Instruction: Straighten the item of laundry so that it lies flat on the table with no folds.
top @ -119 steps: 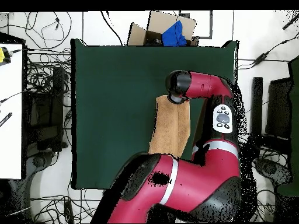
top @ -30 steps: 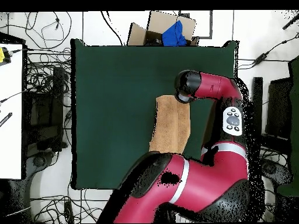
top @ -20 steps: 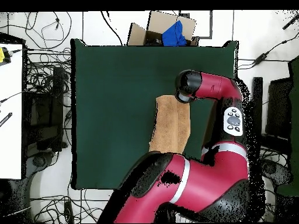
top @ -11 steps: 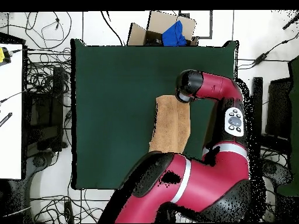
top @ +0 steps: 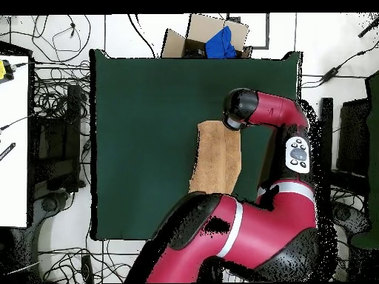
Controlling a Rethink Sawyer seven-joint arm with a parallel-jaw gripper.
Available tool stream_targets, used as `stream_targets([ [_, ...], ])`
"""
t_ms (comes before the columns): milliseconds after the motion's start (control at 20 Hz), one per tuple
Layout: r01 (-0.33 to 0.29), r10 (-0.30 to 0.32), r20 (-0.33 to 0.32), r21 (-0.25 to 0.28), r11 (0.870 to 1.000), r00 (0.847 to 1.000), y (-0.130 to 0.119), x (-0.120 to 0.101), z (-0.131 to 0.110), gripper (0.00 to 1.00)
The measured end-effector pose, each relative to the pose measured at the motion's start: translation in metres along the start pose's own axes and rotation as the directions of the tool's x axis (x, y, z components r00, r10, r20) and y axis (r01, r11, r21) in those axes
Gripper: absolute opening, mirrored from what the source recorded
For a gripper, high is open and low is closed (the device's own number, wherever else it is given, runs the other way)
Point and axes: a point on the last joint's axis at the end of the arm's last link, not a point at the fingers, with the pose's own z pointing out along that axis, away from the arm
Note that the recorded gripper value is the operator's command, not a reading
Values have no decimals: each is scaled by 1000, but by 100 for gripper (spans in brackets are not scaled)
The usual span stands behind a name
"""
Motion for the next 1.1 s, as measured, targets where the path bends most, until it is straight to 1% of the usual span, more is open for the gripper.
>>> stream_targets([
  [350, -21, 21, -13, -15, 1000, 1000, -2, -1, 0, 100],
  [450, -36, 35, -22, -25, 999, 999, -4, -2, 0, 100],
  [750, -46, 45, -28, -33, 998, 999, -5, -2, 1, 100],
  [800, -48, 47, -28, -37, 998, 999, -3, -3, 1, 0],
  [1100, -48, 46, -33, -64, 997, 998, 8, -2, 1, 0],
])
